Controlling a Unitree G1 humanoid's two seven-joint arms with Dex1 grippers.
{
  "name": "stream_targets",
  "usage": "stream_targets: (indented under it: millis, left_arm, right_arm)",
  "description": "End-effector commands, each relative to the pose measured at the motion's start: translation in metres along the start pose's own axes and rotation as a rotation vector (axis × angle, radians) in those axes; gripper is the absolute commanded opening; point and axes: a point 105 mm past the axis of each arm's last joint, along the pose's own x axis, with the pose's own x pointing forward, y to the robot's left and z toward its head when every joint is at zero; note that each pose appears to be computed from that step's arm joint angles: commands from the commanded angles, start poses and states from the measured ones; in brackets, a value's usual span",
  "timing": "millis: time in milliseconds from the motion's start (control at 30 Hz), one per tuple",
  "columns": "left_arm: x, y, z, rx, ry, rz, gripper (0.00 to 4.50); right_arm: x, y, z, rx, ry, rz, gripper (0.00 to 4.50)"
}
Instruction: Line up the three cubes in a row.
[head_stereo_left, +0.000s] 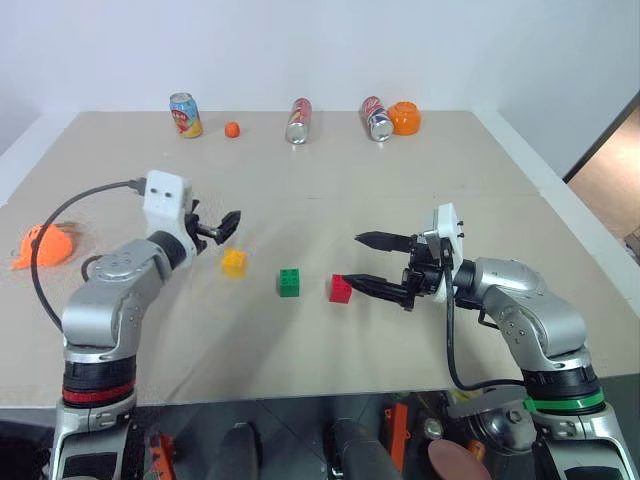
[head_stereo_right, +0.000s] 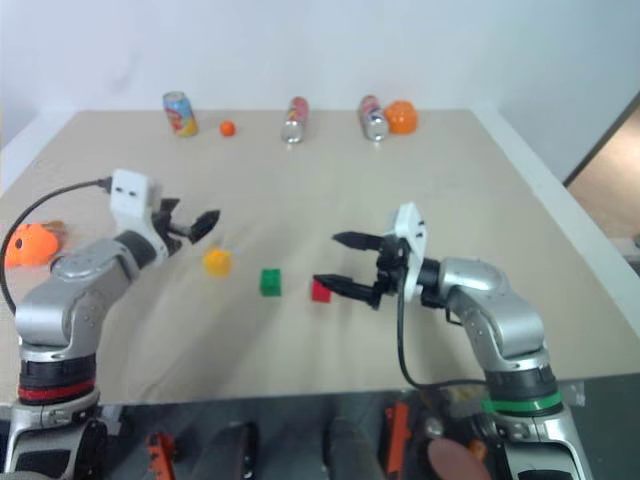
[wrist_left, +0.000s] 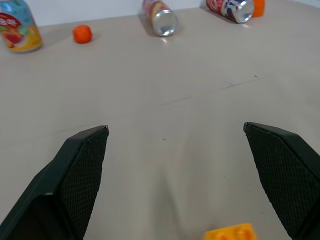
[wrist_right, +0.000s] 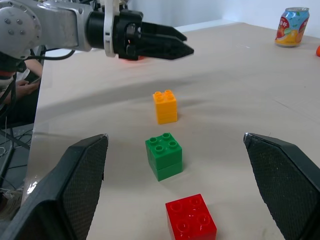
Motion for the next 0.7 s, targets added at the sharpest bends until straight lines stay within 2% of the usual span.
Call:
stream_targets:
  millis: [33, 267, 467, 700]
  left_arm:
    - [-0.005, 0.005, -0.006, 0.025, 0.025, 0.095, 4.49]
    - [-0.007, -0.01, -0.024, 0.033, 0.095, 0.059, 4.49]
    - [-0.008, -0.026, -0.029, 0.018, 0.11, 0.013, 4.49]
    - [-0.013, -0.022, -0.047, 0.01, 0.191, 0.051, 4.49]
  right_arm:
    - [-0.001, 0.005, 0.011, -0.038, -0.024, 0.013, 4.5]
    - [0.0, 0.008, 0.011, -0.04, -0.023, 0.031, 4.5]
    - [0.001, 0.012, 0.01, -0.045, -0.014, 0.051, 4.5]
    - [0.001, 0.013, 0.01, -0.045, -0.016, 0.05, 4.5]
